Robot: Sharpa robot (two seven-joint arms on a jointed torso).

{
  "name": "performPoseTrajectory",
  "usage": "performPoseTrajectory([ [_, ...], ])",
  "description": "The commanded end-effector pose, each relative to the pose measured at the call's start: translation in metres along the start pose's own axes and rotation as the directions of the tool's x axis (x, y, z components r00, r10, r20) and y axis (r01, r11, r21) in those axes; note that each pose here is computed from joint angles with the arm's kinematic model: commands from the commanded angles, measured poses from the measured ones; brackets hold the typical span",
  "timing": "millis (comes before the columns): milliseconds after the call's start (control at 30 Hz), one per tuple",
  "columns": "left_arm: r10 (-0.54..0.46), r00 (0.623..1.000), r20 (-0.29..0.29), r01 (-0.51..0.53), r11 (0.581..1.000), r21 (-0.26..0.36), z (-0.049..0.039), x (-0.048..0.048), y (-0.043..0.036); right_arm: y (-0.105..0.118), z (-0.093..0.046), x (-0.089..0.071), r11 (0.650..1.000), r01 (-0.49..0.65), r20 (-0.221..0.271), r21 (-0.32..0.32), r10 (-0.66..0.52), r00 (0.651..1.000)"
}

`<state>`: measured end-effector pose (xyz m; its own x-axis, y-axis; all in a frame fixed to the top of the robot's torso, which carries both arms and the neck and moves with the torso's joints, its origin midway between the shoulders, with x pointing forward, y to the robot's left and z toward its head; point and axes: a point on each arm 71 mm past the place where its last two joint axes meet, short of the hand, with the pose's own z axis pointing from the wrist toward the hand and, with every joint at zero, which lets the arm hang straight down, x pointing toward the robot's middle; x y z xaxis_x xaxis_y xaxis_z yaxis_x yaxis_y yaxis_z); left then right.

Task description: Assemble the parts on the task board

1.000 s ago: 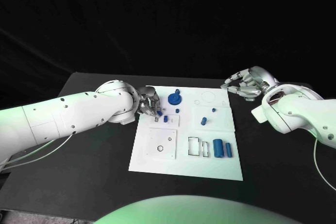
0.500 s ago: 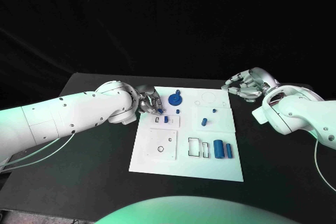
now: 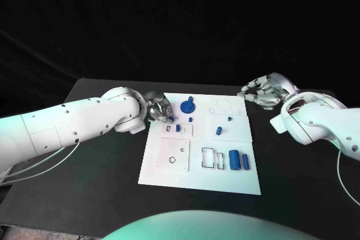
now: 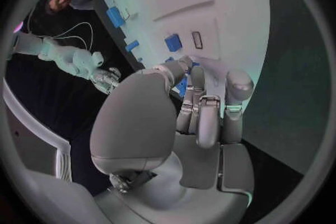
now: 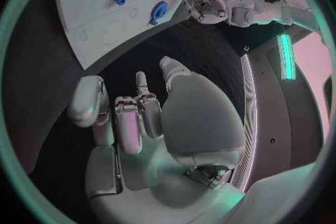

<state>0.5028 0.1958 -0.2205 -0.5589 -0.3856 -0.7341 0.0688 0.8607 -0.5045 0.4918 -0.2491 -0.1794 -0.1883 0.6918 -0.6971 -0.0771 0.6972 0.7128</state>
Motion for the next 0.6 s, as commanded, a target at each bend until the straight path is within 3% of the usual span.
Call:
performPoseTrajectory([
  [33, -0.028, 1.0, 0.008, 0.028, 0.999, 0.026, 0.0, -0.0001, -0.0019, 0.0005, -0.0001, 0.0017, 1.0, 0.011, -0.016, -0.006, -0.011, 1.0],
  [600, -0.043, 0.999, 0.002, 0.043, 0.998, 0.039, -0.0017, 0.0017, 0.0001, 0.0004, -0.0003, 0.0017, 1.0, 0.011, -0.017, -0.006, -0.011, 1.0],
])
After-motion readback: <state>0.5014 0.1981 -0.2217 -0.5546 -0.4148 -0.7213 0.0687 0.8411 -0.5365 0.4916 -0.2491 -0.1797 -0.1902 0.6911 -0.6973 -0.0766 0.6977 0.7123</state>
